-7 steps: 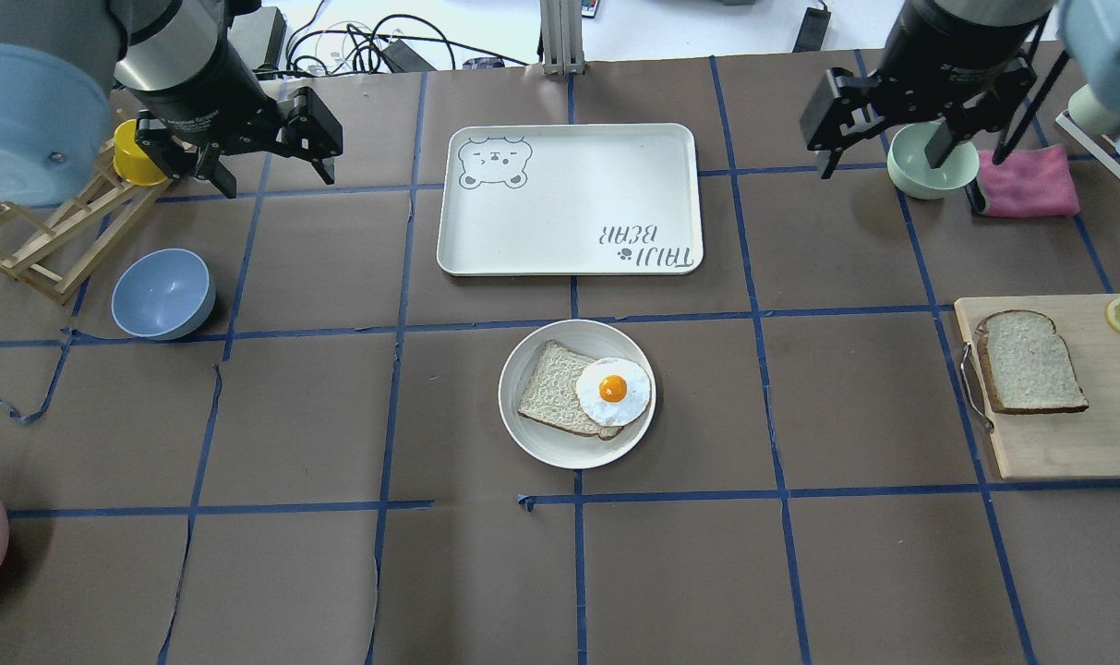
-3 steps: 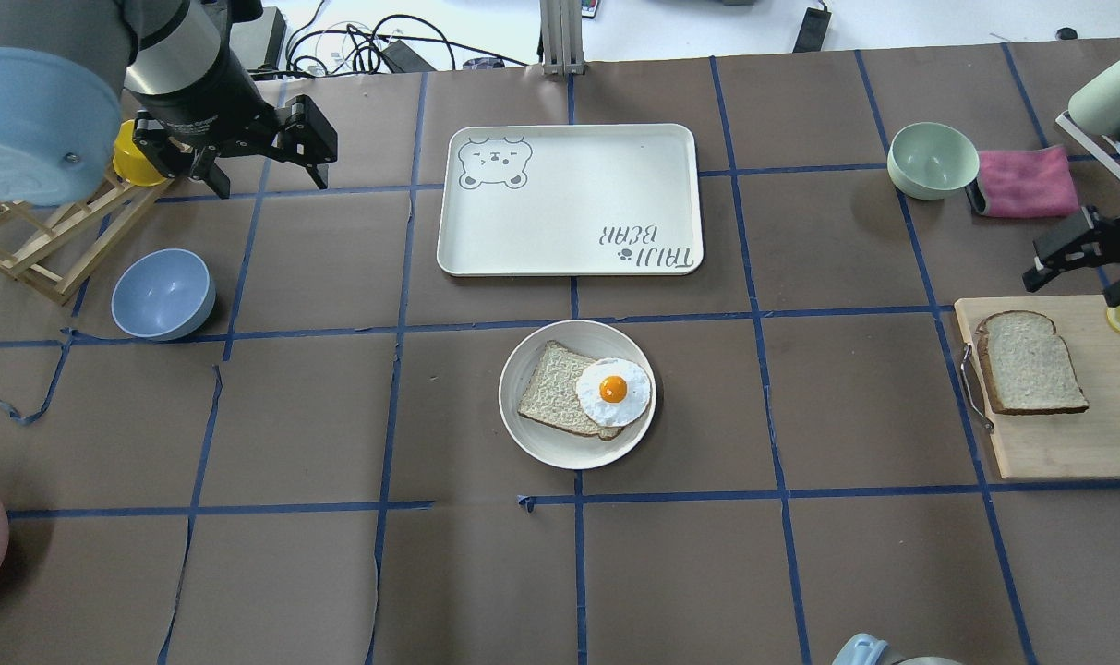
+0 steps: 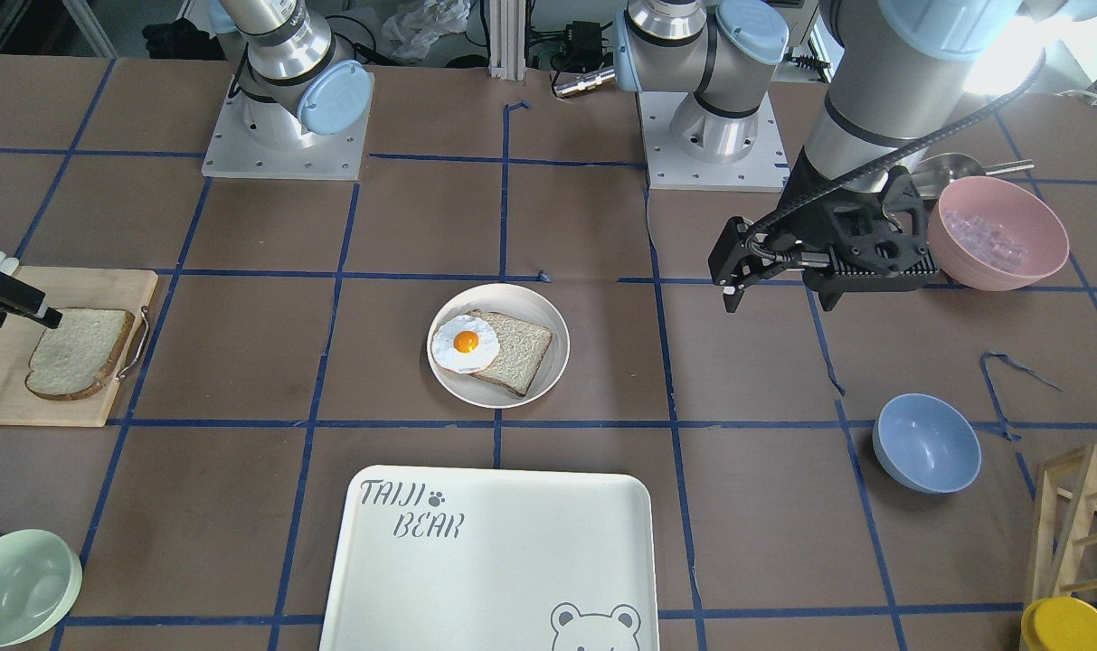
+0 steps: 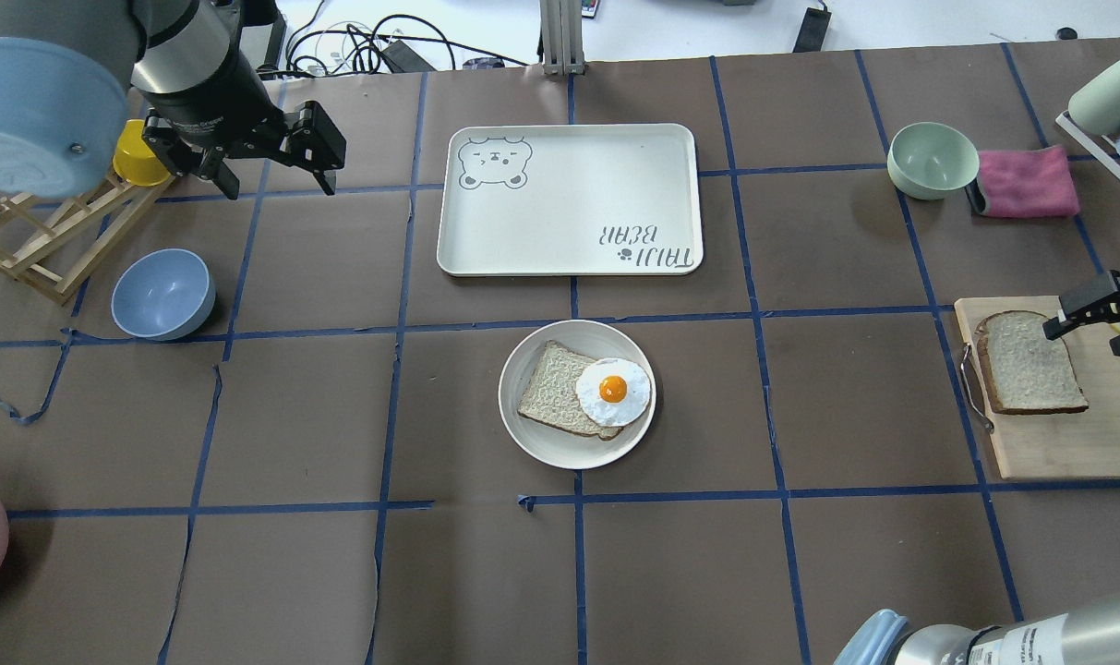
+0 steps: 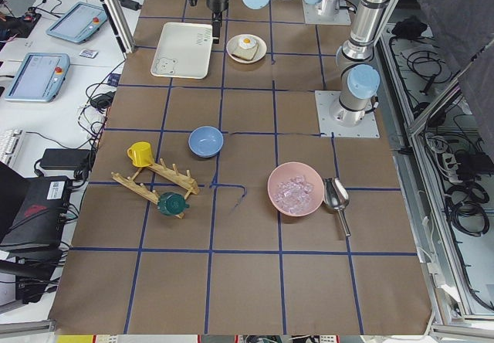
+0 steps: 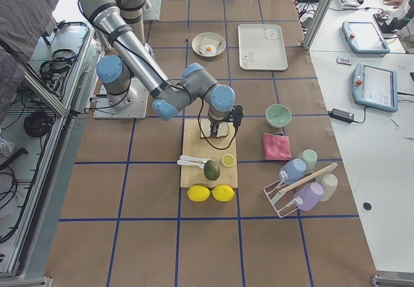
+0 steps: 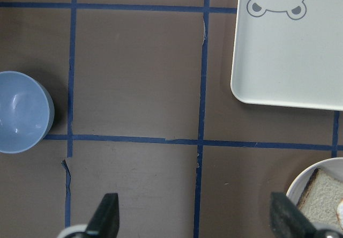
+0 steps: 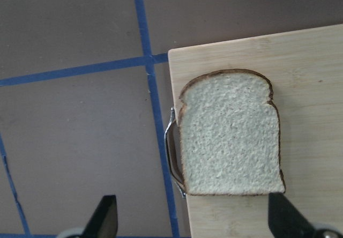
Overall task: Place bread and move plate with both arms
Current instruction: 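Move the right gripper over the bread slice on the wooden board, then lower the right gripper and grasp the bread slice by its edge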
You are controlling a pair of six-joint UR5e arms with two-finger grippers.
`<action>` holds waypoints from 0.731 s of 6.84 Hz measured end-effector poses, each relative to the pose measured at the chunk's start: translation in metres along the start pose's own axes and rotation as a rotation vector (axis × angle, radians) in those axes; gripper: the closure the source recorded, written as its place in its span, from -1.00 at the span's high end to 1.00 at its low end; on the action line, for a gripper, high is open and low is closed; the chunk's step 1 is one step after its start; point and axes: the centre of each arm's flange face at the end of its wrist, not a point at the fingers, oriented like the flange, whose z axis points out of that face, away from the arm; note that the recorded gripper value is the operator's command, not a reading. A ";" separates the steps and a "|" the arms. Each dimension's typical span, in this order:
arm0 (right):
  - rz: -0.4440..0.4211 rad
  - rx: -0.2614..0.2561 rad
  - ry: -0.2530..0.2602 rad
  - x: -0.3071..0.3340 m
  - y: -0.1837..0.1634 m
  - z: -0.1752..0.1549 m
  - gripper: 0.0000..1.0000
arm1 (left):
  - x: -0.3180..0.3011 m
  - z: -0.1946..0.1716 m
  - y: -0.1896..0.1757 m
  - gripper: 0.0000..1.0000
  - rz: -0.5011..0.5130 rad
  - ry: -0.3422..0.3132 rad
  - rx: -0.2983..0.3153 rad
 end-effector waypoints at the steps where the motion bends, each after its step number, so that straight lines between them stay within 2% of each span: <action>1: -0.001 0.000 -0.003 0.009 -0.005 0.013 1.00 | 0.000 -0.004 0.004 1.00 0.021 0.000 -0.040; 4: 0.016 -0.027 -0.027 0.018 -0.007 0.040 1.00 | 0.000 -0.017 0.005 1.00 0.046 0.005 -0.083; 5: 0.019 -0.030 -0.031 0.018 -0.006 0.047 0.89 | 0.001 -0.018 0.005 1.00 0.033 0.005 -0.081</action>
